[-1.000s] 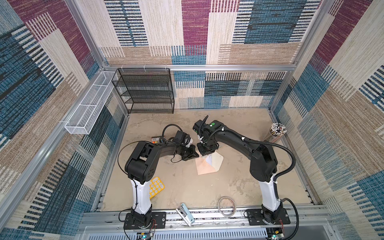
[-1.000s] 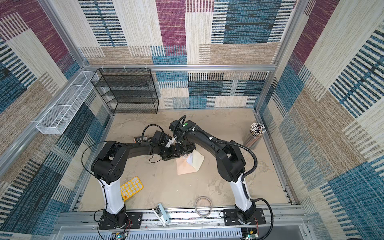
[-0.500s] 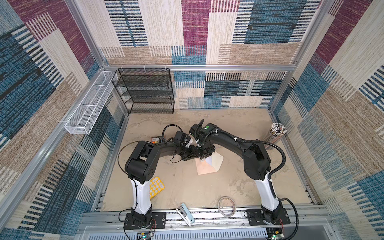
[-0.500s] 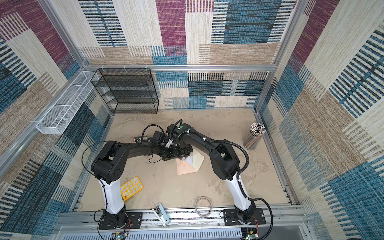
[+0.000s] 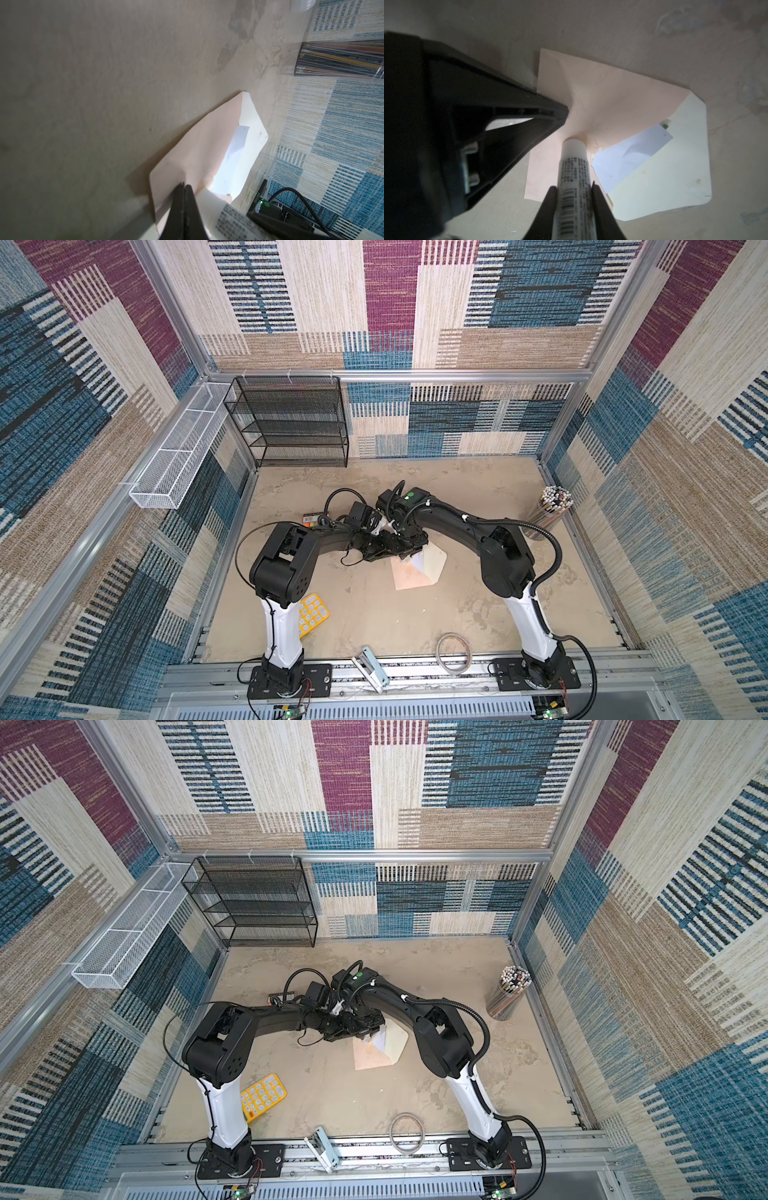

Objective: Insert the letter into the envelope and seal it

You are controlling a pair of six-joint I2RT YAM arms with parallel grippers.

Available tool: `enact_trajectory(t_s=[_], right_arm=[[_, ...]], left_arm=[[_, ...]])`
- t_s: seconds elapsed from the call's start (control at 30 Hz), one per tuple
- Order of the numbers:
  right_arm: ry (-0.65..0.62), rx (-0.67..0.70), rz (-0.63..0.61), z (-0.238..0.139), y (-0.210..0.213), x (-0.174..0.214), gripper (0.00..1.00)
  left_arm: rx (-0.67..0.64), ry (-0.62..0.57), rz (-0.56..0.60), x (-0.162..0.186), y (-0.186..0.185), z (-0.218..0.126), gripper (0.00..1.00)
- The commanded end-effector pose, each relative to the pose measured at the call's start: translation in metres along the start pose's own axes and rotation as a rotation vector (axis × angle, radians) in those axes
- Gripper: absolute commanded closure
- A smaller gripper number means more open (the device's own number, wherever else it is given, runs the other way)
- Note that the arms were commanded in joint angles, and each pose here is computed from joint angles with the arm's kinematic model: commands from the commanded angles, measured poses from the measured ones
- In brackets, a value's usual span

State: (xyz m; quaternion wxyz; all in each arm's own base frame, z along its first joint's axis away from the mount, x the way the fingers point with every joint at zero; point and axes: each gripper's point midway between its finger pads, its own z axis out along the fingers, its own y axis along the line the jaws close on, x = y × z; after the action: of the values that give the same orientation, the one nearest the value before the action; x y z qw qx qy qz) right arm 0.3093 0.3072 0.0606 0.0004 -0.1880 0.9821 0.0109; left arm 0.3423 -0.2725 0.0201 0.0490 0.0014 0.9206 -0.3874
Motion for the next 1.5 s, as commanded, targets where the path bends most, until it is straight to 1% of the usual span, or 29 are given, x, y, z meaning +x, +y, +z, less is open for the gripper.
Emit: enact_trajectory(t_s=[0.0, 0.3, 0.7, 1.13, 1.47], right_arm=[[0.026, 0.091, 0.001, 0.012, -0.015, 0.004, 1.00], [0.066, 0.169, -0.001, 0.017, -0.030, 0.014, 1.00], [0.088, 0.193, -0.007, 0.018, -0.036, 0.022, 1.00], [0.070, 0.177, -0.009, 0.009, -0.034, 0.021, 1.00], [0.035, 0.134, -0.005, -0.007, -0.027, 0.018, 1.00]], left_arm=[[-0.147, 0.033, -0.040, 0.014, 0.032, -0.001, 1.00], [-0.154, 0.028, -0.052, 0.012, 0.035, -0.003, 1.00], [-0.160, 0.033, -0.054, 0.011, 0.037, -0.004, 1.00], [-0.160, 0.049, -0.060, 0.011, 0.039, 0.000, 1.00], [-0.165, 0.075, -0.069, 0.014, 0.045, 0.005, 1.00]])
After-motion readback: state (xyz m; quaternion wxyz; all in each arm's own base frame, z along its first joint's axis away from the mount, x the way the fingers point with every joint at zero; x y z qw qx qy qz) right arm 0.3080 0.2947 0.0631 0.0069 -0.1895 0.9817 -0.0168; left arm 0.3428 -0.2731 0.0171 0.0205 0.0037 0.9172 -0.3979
